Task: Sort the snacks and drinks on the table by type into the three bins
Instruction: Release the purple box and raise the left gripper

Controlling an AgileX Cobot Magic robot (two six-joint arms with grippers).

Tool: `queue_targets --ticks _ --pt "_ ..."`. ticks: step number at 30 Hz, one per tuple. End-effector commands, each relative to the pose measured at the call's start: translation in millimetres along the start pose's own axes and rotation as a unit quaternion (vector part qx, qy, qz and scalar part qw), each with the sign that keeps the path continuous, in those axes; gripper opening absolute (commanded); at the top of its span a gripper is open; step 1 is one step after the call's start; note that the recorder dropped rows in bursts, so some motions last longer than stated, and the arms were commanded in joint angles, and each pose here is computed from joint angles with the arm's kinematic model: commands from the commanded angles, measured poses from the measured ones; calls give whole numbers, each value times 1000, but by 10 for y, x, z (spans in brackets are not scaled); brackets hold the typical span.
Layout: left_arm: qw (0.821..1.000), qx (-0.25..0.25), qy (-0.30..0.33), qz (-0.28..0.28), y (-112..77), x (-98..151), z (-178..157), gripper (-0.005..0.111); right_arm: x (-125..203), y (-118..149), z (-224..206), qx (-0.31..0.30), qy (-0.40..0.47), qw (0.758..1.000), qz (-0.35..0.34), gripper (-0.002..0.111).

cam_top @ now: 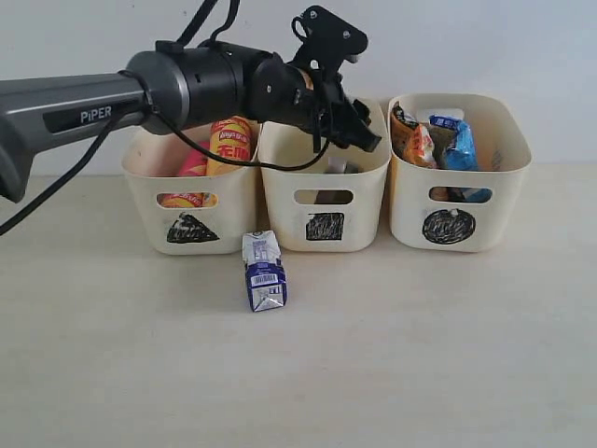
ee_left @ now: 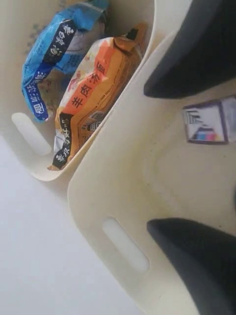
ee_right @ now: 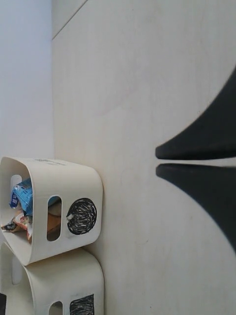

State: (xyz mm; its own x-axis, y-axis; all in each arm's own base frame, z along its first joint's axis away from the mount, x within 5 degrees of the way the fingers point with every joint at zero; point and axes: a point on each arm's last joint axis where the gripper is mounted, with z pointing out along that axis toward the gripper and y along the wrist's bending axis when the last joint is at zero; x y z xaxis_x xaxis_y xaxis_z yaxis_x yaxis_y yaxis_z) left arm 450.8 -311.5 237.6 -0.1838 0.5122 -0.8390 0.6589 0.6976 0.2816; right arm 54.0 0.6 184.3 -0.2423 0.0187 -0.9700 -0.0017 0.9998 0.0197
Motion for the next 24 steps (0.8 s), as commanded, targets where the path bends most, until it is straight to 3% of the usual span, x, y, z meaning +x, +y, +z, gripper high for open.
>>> queue_targets --ticks 1,8,16,20,23,24 --pt "1000 -3 -4 -3 26 -54 -43 74 3 -1 0 1 -4 1000 -1 0" --pt "1000 5 21 -4 46 -113 -166 74 3 -1 0 1 -4 1000 -1 0" --pt "993 38 114 -10 76 -213 -547 72 3 -1 0 1 -4 1000 -1 0" --pt "983 63 169 -23 71 -249 -783 52 3 -1 0 1 -4 1000 -1 0" --pt "971 80 225 -31 64 -239 -966 26 3 -1 0 1 -4 1000 -1 0" --pt "964 86 250 -35 60 -222 -1032 13 3 -1 0 1 -4 1000 -1 0"
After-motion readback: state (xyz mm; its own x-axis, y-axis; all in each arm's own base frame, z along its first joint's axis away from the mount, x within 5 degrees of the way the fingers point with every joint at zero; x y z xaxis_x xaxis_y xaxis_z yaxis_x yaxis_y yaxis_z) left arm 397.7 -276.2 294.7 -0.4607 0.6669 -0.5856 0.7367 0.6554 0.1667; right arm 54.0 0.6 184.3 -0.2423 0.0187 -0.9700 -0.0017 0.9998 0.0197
